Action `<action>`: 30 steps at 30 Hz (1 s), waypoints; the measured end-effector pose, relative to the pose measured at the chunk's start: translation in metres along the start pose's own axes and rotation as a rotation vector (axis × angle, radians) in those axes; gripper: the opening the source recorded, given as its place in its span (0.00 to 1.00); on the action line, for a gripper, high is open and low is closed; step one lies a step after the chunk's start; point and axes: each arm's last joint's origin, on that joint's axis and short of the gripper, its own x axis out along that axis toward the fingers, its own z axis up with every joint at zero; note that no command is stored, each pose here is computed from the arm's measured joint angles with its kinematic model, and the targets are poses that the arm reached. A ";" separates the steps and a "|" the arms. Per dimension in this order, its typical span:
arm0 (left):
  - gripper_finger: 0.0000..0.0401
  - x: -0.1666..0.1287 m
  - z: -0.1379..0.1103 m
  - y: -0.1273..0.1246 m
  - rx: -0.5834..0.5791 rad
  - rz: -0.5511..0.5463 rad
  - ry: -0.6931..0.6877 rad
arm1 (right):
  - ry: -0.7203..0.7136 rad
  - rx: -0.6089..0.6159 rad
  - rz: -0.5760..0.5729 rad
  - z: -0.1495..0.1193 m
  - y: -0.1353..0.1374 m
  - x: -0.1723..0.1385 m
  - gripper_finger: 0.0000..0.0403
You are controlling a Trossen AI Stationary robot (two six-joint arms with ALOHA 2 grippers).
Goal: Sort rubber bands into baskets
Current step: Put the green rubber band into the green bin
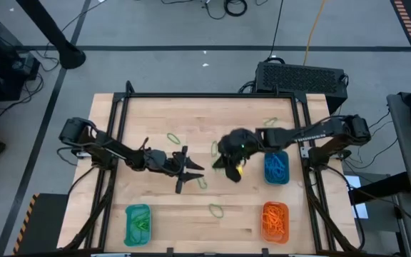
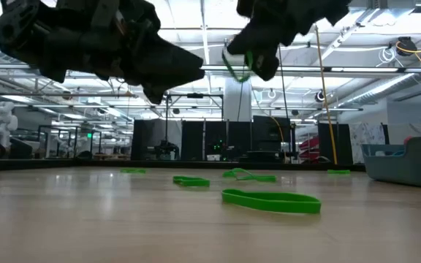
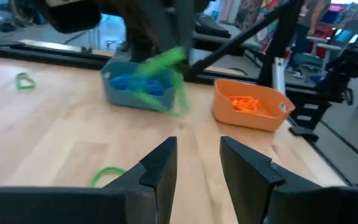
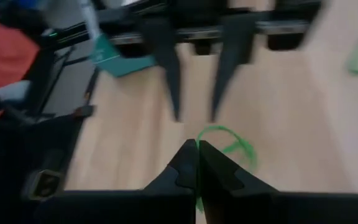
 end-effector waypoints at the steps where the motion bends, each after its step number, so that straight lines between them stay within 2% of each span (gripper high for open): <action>1: 0.32 0.000 0.000 -0.002 0.001 -0.010 -0.006 | -0.001 -0.017 0.018 -0.001 0.006 0.002 0.00; 6: 0.32 0.008 0.005 -0.014 0.000 -0.057 -0.080 | -0.033 -0.078 0.092 -0.005 0.033 0.009 0.00; 11: 0.32 0.018 0.009 -0.021 0.001 -0.079 -0.096 | -0.080 -0.123 0.156 -0.007 0.053 0.015 0.00; 14: 0.32 0.021 0.014 -0.026 0.006 -0.130 -0.106 | -0.089 -0.136 0.167 -0.009 0.060 0.016 0.00; 30: 0.32 0.022 0.015 -0.027 0.010 -0.159 -0.107 | -0.143 -0.167 0.147 -0.005 0.060 0.015 0.00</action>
